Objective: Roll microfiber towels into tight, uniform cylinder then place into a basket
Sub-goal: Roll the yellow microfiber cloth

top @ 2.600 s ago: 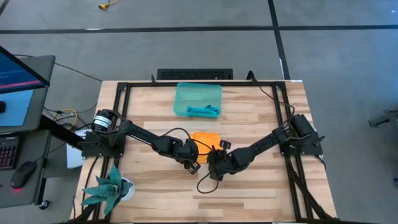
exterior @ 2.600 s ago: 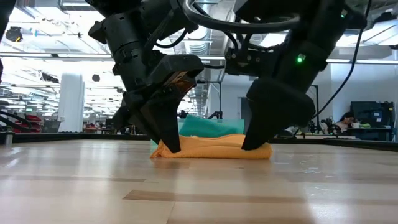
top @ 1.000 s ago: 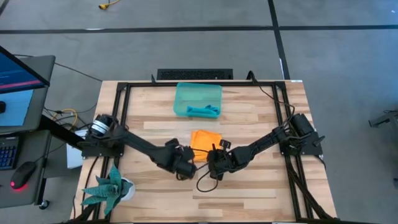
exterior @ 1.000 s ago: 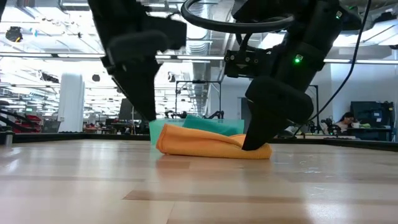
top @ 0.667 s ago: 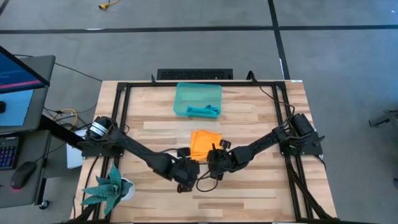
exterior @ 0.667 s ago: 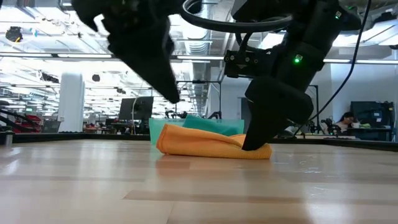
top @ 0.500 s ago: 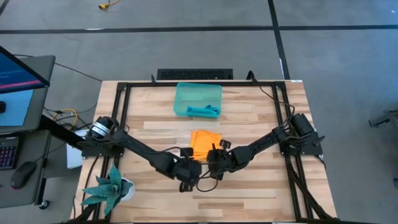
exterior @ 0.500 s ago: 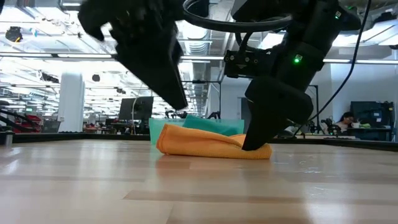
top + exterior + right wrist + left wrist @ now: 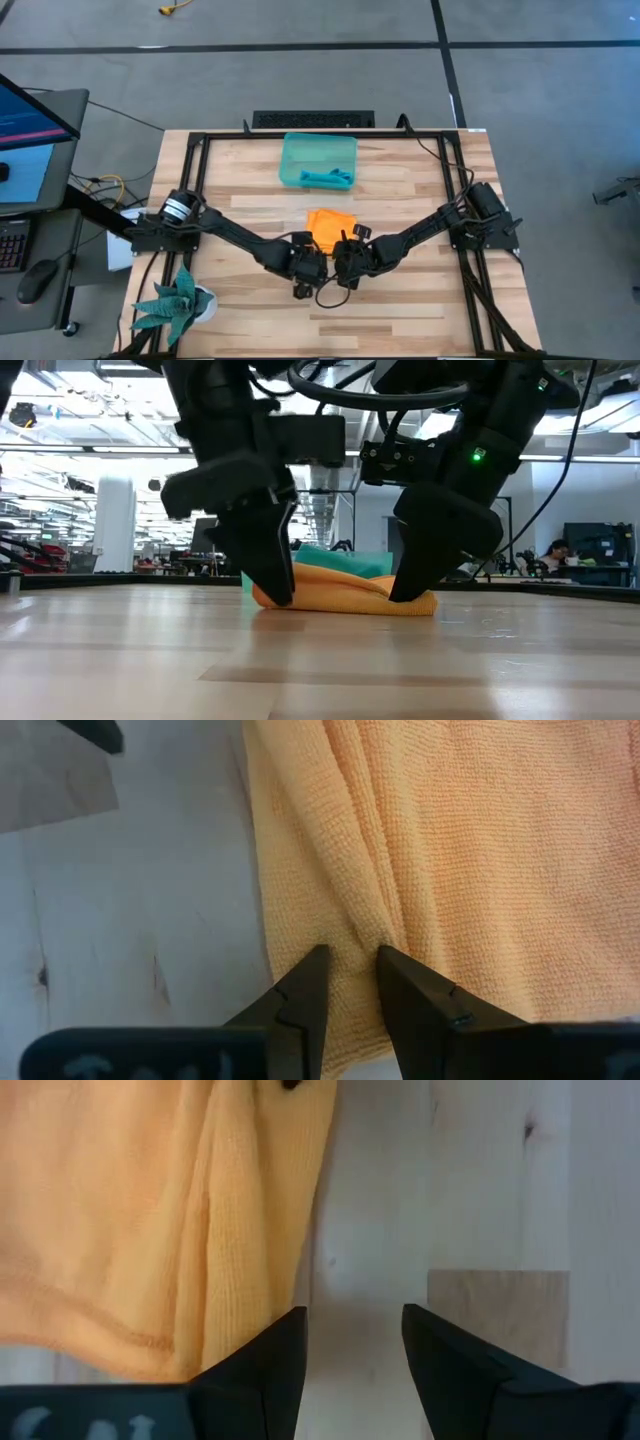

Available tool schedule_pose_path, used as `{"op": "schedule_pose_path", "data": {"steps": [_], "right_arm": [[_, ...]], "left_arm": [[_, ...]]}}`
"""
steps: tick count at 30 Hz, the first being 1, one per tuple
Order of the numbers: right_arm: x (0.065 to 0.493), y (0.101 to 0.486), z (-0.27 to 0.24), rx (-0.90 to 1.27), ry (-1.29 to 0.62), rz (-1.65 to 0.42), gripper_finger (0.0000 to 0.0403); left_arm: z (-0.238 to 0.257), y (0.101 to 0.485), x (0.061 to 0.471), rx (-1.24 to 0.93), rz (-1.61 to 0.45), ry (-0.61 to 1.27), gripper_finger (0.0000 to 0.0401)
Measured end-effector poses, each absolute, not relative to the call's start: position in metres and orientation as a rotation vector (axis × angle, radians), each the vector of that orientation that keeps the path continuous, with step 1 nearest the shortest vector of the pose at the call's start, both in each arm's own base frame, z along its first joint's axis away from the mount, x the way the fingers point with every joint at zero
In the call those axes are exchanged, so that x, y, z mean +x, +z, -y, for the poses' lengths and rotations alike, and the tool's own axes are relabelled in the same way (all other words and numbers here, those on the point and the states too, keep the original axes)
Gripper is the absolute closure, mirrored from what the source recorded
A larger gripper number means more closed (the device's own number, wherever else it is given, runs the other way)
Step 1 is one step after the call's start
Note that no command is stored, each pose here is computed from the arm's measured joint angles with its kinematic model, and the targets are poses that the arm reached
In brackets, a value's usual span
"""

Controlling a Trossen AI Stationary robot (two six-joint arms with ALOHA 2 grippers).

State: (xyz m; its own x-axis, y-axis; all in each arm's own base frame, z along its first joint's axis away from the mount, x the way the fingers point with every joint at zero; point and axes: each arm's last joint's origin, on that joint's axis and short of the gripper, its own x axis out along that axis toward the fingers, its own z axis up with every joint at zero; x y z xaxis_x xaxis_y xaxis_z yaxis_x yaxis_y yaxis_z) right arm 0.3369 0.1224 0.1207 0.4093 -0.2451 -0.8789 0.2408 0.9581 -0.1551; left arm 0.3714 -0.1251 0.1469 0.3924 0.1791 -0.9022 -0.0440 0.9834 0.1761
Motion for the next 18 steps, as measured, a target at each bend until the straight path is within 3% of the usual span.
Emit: {"op": "schedule_pose_path", "data": {"steps": [10,18], "right_arm": [[0.337,0.121,-0.122,-0.005,-0.306,-1.107,0.0288],[0.333,0.119,-0.126,-0.021,-0.3,-1.115,0.0288]], "left_arm": [[0.117,0.151,0.374,0.184,-1.101,0.258,0.0243],[0.097,0.125,0.386,0.108,-1.173,0.242,0.0243]]}}
